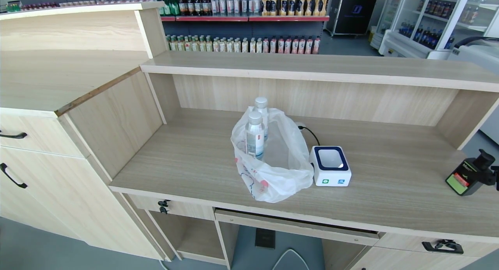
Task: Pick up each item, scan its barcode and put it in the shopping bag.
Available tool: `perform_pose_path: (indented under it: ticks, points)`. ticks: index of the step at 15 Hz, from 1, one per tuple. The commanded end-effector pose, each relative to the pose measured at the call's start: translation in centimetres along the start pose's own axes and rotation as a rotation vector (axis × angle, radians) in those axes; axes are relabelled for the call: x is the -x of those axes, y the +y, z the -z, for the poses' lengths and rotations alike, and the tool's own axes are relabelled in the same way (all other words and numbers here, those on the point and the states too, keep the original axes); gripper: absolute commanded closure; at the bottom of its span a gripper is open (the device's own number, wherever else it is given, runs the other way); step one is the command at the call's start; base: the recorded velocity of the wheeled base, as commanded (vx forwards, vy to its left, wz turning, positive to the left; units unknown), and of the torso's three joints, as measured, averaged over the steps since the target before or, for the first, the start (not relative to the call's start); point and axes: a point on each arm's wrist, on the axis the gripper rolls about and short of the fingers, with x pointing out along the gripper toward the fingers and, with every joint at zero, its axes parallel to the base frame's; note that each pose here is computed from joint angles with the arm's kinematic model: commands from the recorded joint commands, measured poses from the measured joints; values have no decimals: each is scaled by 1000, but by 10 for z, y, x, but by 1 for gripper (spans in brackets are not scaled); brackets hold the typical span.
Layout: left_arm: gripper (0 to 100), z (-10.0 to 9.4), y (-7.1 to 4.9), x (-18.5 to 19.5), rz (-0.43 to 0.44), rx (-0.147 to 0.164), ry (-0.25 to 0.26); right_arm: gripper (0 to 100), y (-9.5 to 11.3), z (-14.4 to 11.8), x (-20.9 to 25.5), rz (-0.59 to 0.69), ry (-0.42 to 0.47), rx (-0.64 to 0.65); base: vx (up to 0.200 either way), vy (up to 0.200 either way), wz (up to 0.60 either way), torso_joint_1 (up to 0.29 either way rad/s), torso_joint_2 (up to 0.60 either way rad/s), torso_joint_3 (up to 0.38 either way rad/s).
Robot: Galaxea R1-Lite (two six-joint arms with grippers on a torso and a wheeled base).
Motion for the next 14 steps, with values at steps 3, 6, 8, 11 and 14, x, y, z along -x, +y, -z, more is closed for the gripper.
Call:
perform_pose_path:
  ticks: [3,6,8,11,14]
  points:
    - [0,0,0,0,-1,0,0,0,6,2,-14,-33,3,7,0,0,0,0,0,0]
    - [0,0,0,0,-1,0,0,0,9,3,-19,-45,6,12,0,0,0,0,0,0]
    - [0,0,0,0,-1,0,0,0,10,5,-22,-50,11,7,0,0,0,0,0,0]
    - [0,0,0,0,-1,0,0,0,10,8,-26,-53,10,9,0,0,0,0,0,0]
    - [0,0,0,0,0,0,0,0,9,10,-30,-52,2,18,0,0,0,0,0,0]
